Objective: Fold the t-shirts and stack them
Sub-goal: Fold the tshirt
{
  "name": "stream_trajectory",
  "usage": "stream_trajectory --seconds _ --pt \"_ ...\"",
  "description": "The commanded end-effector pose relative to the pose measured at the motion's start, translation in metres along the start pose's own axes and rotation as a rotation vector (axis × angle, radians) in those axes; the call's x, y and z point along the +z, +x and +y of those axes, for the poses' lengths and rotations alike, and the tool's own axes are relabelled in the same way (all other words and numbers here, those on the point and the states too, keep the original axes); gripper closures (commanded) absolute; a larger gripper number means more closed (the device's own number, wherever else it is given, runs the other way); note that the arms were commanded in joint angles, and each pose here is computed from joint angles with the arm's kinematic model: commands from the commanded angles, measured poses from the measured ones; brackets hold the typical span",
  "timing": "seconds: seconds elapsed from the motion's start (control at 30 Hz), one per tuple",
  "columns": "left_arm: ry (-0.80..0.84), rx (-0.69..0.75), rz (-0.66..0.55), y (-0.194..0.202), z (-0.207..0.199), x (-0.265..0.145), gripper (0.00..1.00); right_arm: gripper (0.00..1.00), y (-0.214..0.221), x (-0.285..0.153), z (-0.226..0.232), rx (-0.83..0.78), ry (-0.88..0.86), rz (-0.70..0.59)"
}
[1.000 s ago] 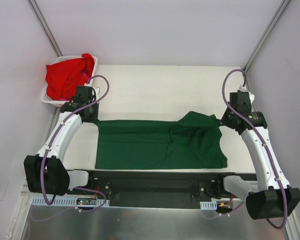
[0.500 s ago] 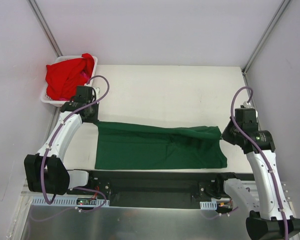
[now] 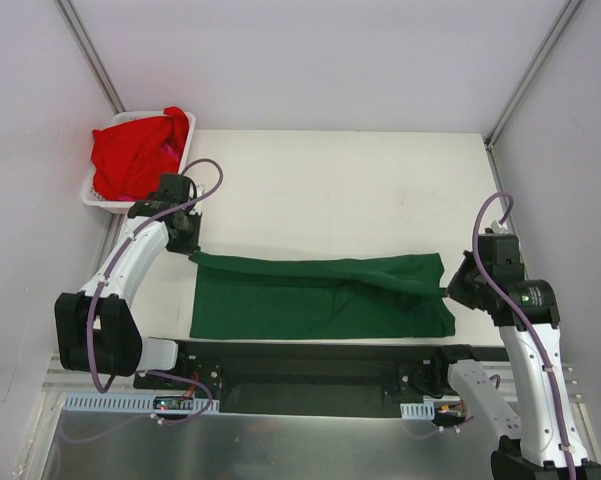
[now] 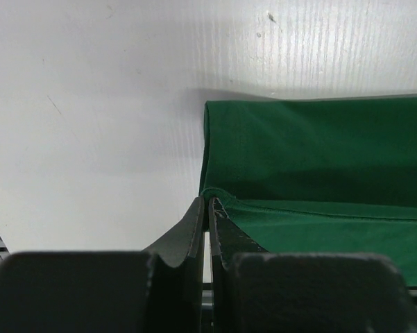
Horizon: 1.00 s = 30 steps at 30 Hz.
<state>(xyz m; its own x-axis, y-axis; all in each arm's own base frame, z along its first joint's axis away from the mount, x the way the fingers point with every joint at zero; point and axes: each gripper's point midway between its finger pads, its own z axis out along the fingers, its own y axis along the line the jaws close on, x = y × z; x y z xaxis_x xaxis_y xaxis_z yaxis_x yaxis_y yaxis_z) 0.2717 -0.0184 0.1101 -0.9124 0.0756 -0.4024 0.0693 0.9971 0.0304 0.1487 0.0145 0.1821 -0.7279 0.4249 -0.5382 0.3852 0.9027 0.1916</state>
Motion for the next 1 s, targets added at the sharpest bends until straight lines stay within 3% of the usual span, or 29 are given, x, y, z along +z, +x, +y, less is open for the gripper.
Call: stream_trajectory --seconds 0.0,0.53,0.97 --pt "-0.026 -0.008 0.026 0.008 0.008 -0.010 1.00 0.99 0.006 -0.008 -0.013 0.003 0.048 0.003" --pt "-0.071 -0.012 0.228 0.053 0.001 -0.019 1.00 0.99 0.011 -0.015 -0.021 -0.015 0.053 -0.011" --pt "0.112 -0.086 0.056 0.044 -0.034 -0.052 1.00 0.99 0.031 -0.011 -0.020 -0.003 0.013 0.021"
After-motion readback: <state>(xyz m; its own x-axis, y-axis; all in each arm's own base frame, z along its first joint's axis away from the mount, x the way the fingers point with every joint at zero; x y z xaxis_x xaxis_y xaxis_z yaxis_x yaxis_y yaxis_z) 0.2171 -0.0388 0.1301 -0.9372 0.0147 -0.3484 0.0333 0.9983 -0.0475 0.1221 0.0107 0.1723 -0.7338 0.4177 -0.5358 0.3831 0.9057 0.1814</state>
